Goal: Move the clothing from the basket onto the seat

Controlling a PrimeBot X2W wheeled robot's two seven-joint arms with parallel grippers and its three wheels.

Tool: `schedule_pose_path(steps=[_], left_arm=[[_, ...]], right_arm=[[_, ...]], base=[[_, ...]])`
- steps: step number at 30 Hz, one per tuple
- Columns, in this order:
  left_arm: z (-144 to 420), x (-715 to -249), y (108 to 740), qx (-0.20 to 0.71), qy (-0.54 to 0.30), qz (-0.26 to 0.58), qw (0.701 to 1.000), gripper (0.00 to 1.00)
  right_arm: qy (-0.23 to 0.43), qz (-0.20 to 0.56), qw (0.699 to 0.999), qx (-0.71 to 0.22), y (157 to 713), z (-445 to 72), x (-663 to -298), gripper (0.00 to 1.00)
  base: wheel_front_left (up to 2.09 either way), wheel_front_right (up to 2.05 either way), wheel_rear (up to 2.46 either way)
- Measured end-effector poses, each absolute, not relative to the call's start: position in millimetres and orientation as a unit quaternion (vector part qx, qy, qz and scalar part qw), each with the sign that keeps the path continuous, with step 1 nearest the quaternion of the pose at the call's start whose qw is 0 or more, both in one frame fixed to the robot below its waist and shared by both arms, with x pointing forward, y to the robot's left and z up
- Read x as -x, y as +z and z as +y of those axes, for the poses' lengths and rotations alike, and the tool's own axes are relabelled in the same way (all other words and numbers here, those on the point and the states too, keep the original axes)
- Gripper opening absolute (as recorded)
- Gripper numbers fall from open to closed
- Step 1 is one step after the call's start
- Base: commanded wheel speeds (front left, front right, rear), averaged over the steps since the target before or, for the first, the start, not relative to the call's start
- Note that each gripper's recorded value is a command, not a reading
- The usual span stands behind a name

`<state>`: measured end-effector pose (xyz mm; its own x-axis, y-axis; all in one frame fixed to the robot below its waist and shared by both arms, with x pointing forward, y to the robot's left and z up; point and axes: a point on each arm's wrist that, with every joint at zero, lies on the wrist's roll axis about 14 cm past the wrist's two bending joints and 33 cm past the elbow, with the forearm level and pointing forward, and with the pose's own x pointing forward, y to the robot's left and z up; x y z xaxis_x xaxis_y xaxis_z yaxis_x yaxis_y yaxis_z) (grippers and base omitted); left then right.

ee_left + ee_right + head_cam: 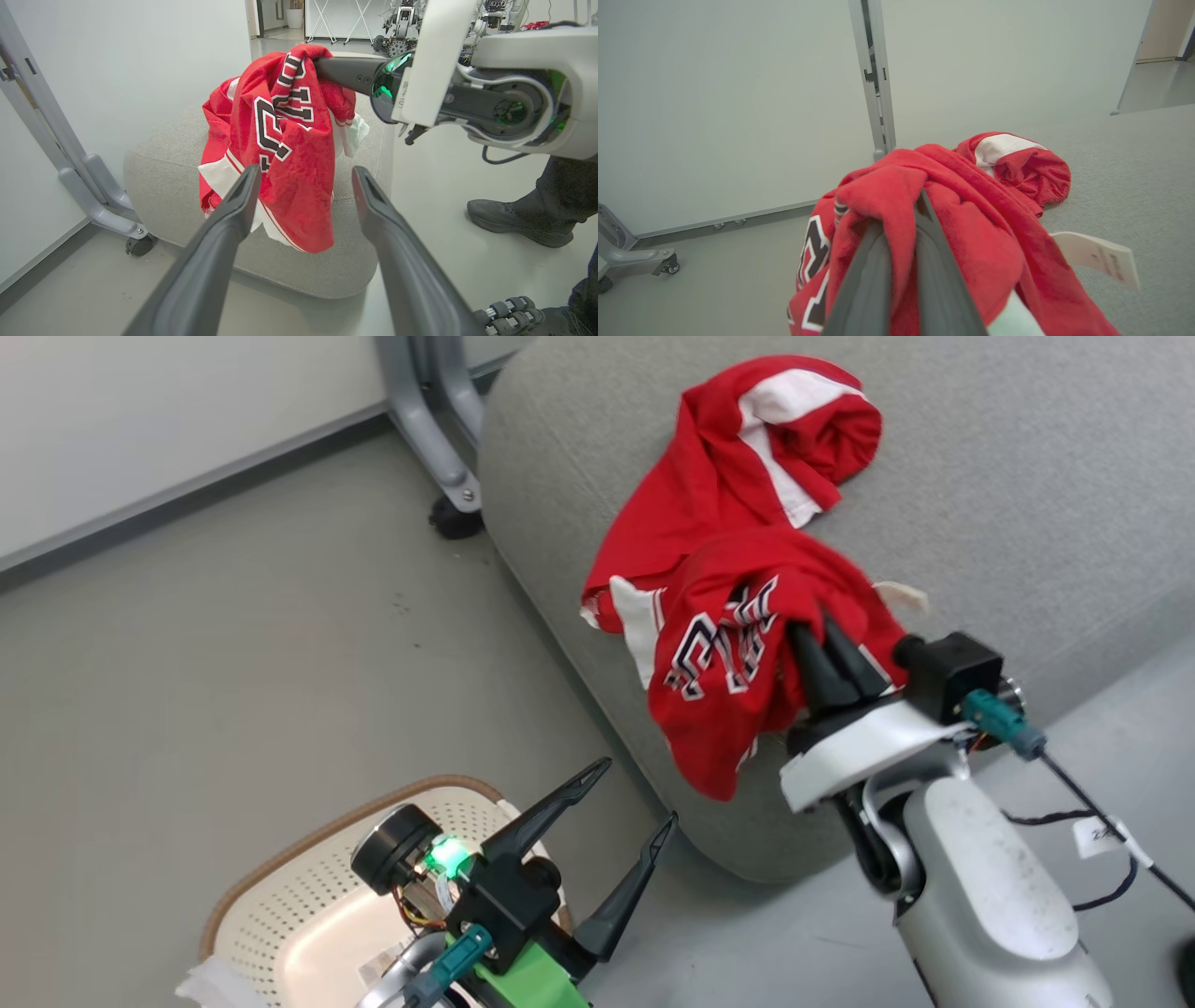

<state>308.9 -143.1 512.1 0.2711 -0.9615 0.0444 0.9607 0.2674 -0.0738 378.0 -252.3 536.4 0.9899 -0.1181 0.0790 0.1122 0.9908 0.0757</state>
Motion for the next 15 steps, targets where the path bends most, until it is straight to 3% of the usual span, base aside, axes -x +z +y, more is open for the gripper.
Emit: schedule_pose_path(steps=[7,15], left_arm=[[-155.9,-315.8,504.8,0.058,-0.625,0.010,0.778,1.00],[-148.5,-353.6,500.4,0.061,-0.608,-0.010,0.792,1.00]], right_arm=[[-0.130,-0.060,0.990,-0.016,550.6,-309.0,-387.7,0.00],[-0.181,-0.101,0.978,0.022,586.0,-366.5,-427.4,0.00]], base=[[0.00,0.00,0.00],[0.00,0.00,0.00]])
